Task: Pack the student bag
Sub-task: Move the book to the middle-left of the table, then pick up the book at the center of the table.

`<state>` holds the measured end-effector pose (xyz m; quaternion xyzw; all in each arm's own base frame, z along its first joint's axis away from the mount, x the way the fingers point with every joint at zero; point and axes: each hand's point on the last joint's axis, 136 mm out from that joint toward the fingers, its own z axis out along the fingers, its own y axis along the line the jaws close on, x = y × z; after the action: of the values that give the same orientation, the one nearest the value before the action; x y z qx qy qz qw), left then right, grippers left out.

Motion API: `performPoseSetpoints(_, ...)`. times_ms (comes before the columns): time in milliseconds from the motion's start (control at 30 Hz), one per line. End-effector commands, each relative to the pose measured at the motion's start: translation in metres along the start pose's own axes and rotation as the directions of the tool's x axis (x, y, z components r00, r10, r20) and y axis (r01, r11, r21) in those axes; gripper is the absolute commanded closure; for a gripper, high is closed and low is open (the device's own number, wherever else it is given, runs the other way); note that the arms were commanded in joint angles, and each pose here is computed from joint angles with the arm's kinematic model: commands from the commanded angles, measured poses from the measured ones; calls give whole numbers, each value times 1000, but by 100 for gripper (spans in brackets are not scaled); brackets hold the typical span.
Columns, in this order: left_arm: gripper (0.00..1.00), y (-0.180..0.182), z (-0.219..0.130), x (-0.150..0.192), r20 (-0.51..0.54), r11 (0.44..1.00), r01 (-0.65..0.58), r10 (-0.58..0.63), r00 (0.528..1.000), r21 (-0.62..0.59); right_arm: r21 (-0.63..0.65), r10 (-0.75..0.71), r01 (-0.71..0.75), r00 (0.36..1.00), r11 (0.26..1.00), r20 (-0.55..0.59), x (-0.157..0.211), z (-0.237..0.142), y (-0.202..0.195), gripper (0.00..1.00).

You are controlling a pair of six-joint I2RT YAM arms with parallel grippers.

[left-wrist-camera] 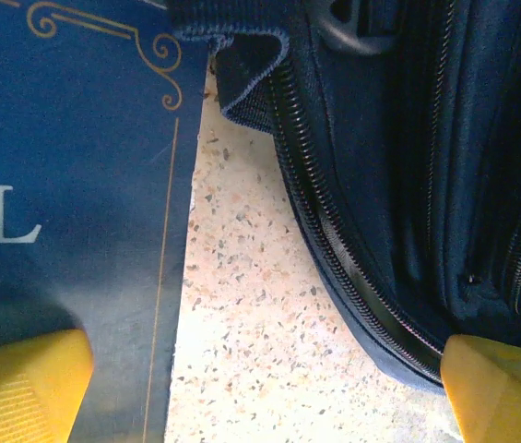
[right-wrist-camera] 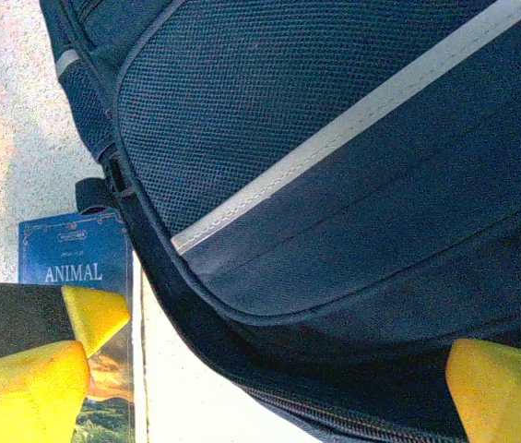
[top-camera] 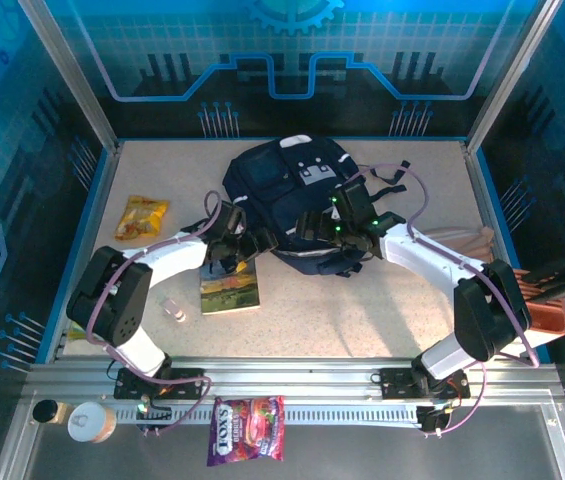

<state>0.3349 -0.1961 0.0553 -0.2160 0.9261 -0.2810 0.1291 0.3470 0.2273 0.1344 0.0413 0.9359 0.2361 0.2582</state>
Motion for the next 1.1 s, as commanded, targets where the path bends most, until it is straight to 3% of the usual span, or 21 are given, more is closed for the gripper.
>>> performPoseSetpoints(0,1,-23,-30,-10,26,999,-19,18,1000,50,-44,-46,47,999,998,22,-7,-6,22,1)
performPoseSetpoints(100,1,-13,-56,-25,90,998,-56,55,994,7,-62,-80,81,997,995,12,0,-4,35,3)
performPoseSetpoints(300,1,64,-91,-46,179,992,34,-12,984,-123,-130,-180,168,980,977,-87,35,26,84,17)
performPoseSetpoints(467,1,103,-96,-39,182,982,84,-53,982,-168,-183,-226,188,950,965,-214,72,63,118,36)
performPoseSetpoints(633,1,128,-85,-27,156,974,123,-94,983,-188,-213,-276,219,917,952,-288,97,90,144,43)
performPoseSetpoints(833,8,136,-73,-17,110,974,134,-115,987,-182,-178,-291,242,888,954,-356,113,116,140,49)
performPoseSetpoints(1067,18,135,-63,-9,54,978,131,-123,991,-162,-100,-268,249,870,963,-413,127,135,114,48)
